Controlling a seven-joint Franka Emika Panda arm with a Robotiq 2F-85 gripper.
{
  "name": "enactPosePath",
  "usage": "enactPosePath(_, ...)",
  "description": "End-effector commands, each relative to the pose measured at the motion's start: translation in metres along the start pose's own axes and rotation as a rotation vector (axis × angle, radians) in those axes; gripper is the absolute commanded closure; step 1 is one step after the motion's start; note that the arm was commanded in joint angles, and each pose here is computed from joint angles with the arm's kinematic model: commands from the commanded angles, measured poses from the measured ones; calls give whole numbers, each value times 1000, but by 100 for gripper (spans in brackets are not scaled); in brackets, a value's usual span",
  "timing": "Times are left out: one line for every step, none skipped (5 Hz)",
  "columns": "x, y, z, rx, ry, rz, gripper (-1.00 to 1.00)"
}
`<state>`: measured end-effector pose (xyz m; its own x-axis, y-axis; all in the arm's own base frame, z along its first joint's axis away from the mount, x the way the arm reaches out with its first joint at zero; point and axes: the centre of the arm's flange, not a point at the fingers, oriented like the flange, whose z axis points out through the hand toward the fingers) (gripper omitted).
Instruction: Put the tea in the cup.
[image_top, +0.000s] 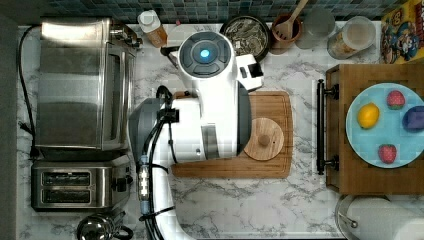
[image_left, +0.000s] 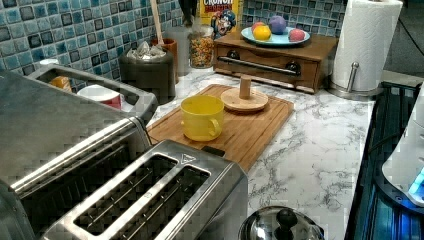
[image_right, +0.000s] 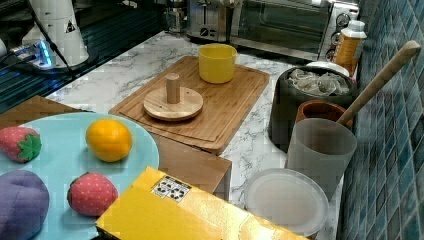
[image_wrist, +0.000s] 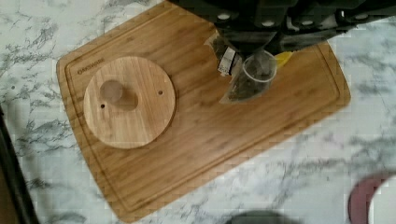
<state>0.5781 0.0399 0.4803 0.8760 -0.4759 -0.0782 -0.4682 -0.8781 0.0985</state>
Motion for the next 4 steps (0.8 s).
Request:
enactPosePath(-66, -47, 47, -62, -73, -222, 100)
enactPosePath(-59, -43, 47, -54, -78, -197, 100)
enactPosePath(-59, -42, 50, -2, -72, -221, 100)
enactPosePath(-61, -52, 61, 2, -56, -240, 100)
